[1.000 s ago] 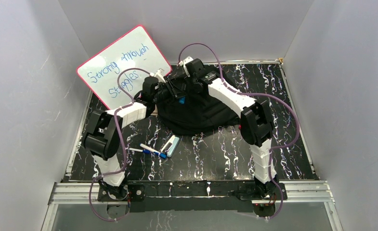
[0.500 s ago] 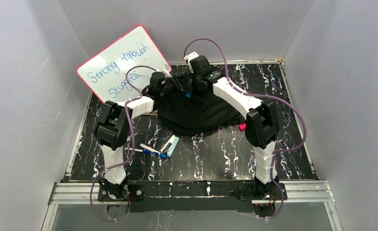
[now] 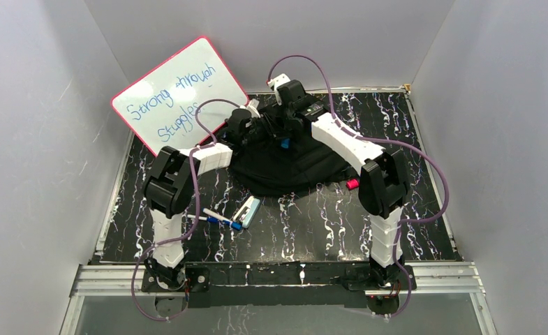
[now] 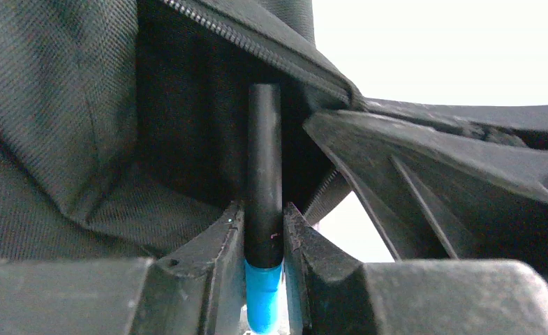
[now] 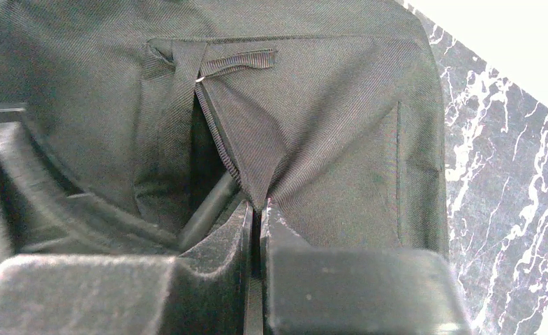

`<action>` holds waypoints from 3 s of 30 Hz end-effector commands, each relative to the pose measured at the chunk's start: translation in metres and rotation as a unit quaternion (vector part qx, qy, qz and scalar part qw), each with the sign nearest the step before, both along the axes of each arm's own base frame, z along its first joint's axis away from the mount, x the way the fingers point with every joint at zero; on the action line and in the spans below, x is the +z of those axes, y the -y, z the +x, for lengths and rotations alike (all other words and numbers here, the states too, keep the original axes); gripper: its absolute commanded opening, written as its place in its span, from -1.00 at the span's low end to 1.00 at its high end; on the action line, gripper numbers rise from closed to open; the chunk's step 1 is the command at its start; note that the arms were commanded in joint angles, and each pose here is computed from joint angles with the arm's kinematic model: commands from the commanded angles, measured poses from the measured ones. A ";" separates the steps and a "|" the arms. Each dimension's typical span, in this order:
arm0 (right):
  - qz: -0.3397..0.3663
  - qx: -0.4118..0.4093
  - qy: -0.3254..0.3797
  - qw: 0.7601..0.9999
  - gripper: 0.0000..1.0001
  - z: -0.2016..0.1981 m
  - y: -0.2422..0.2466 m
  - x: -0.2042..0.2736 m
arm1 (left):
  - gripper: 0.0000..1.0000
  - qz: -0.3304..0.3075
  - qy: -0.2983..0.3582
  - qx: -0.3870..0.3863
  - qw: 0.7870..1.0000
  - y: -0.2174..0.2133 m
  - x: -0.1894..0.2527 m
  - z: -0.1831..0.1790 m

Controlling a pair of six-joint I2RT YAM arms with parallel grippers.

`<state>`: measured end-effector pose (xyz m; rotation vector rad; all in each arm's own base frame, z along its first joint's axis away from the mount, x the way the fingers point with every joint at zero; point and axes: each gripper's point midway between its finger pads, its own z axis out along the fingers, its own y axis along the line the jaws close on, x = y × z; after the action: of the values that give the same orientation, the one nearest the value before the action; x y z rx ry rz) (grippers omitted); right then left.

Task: Pack the student bag
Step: Place the stationery in the student bag, then pick up the stationery from the center of the board.

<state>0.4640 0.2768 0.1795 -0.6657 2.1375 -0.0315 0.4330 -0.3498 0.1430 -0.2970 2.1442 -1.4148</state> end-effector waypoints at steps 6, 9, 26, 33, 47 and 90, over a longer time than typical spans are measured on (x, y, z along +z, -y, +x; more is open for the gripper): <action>0.092 0.011 0.059 0.994 -1.00 -0.008 -0.014 0.065 | -1.00 -0.037 0.039 -0.011 0.999 0.021 0.014 0.030; 0.105 0.012 0.052 0.993 -1.00 -0.012 -0.015 0.063 | -1.00 -0.044 0.049 -0.008 0.998 0.025 0.015 0.039; 0.139 -0.014 0.035 0.990 -1.00 -0.022 -0.009 0.053 | -0.45 -0.093 0.073 -0.027 0.993 0.055 0.019 0.052; 0.142 -0.020 0.039 0.989 -1.00 -0.020 -0.001 0.055 | 0.28 -0.072 0.068 -0.031 0.995 0.048 0.010 0.039; 0.139 -0.022 0.032 0.990 -0.99 -0.017 0.004 0.047 | 0.21 0.055 0.062 -0.003 0.997 -0.001 0.016 0.017; 0.216 -0.384 -0.099 0.892 0.28 -0.151 0.242 -0.041 | 0.50 0.306 0.103 0.024 0.946 -0.136 -0.012 -0.090</action>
<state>0.3175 0.0386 0.1555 0.3260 2.3243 -0.0381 0.3383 -0.2081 0.1286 0.0340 2.2598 -0.6234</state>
